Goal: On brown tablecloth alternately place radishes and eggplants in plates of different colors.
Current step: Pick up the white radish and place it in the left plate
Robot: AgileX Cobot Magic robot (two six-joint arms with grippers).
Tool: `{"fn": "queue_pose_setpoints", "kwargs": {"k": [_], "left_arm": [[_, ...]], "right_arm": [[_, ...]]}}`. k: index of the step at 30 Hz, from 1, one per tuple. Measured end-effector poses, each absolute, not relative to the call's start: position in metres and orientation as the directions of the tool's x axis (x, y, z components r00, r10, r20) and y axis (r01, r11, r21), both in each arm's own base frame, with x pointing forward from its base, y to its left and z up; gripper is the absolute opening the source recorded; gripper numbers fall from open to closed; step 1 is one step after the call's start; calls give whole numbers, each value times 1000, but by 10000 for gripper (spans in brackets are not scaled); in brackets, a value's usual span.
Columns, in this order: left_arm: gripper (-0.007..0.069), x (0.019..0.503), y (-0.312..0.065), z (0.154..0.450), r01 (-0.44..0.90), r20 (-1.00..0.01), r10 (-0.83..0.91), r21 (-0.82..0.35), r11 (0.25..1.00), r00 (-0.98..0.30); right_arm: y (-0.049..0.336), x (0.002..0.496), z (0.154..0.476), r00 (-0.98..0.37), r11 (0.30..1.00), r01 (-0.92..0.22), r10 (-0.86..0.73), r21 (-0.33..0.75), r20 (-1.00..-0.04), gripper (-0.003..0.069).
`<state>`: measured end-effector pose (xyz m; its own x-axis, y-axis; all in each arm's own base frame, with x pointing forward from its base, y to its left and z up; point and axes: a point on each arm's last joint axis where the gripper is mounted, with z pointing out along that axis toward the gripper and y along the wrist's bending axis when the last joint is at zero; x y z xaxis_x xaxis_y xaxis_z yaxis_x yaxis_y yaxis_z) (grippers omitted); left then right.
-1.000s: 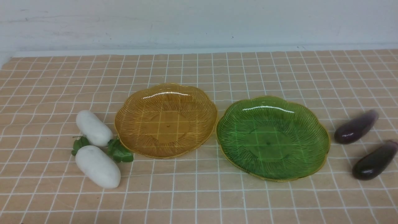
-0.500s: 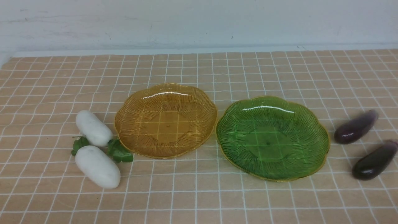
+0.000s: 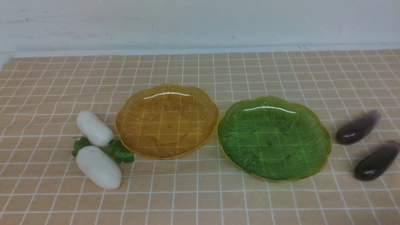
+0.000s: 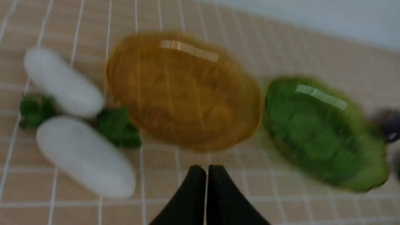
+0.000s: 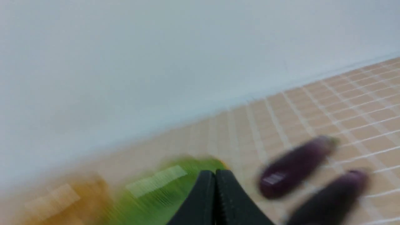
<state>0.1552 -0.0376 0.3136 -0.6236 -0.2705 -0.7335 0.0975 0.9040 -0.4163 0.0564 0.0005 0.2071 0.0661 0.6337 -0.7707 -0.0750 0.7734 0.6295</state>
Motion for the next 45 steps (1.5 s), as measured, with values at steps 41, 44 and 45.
{"fn": "queue_pose_setpoints", "kwargs": {"k": [41,44,45], "left_arm": [[566,296,-3,201,-318,-264,-418,-351,881,-869],[673,302,-2,184,-385,-218,-474,-348,855,-853],[681,303,-2,181,-398,-209,-484,-350,848,-850]], "right_arm": [[35,106,327,-558,923,-246,115,296,-822,-15],[35,106,327,-555,922,-255,108,292,-825,-15],[35,106,327,-555,922,-255,107,291,-825,-15]]}}
